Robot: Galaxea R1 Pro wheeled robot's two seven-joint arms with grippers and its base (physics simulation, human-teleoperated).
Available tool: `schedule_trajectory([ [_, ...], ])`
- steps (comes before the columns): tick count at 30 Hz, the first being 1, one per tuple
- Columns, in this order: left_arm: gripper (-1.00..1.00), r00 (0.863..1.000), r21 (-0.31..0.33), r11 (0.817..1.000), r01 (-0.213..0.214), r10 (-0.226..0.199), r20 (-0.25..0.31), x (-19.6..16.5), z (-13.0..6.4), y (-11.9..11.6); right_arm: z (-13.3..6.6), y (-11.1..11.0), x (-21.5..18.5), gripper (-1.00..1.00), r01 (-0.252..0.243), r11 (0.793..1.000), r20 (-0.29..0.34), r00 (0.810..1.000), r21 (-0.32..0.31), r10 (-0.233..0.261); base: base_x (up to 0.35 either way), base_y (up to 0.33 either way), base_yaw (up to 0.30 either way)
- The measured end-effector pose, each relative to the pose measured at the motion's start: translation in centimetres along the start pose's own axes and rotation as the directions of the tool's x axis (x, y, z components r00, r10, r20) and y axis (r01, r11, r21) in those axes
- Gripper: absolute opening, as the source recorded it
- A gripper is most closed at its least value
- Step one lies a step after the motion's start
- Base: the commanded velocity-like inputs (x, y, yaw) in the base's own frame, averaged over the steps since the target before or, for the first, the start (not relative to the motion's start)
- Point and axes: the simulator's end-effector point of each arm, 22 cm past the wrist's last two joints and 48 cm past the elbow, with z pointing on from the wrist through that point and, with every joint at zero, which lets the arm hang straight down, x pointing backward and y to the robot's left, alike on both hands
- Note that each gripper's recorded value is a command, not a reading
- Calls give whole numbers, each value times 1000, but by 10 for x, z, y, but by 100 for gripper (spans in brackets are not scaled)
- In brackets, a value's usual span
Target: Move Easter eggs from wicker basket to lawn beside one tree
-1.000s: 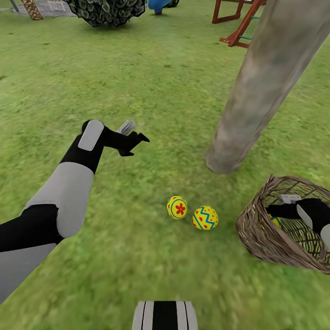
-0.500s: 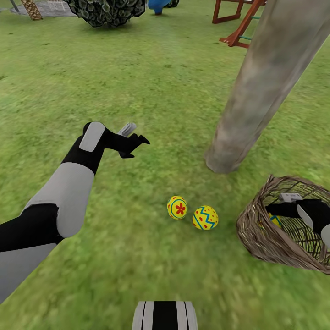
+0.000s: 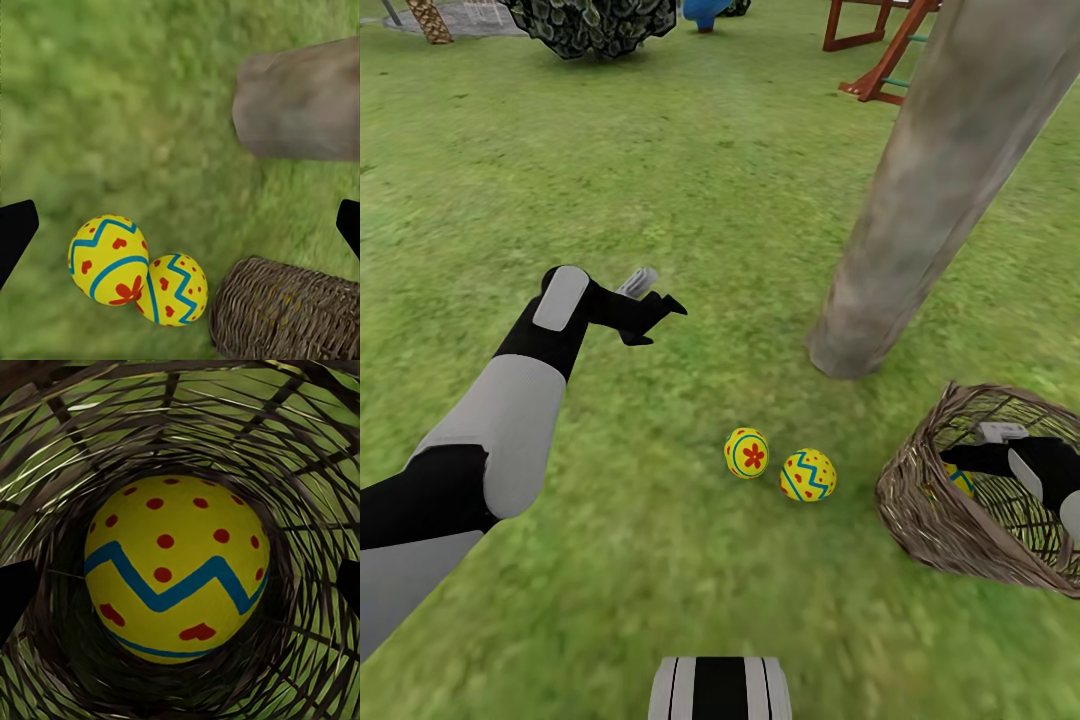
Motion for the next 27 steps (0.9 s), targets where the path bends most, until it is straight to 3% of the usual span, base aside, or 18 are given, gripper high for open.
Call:
schedule_trajectory([
  [20, 100, 1000, -2, 1000, 0, 0, -1, 0, 0, 0, 0, 0, -1, 100, -1, 1000, 2, 1000, -3, 1, 0, 0, 0],
  [27, 100, 1000, -17, 1000, 12, -13, -22, 7, 18, 16, 14, 2, 13, 100, 5, 1000, -26, 1000, -2, -5, 0, 0, 0],
])
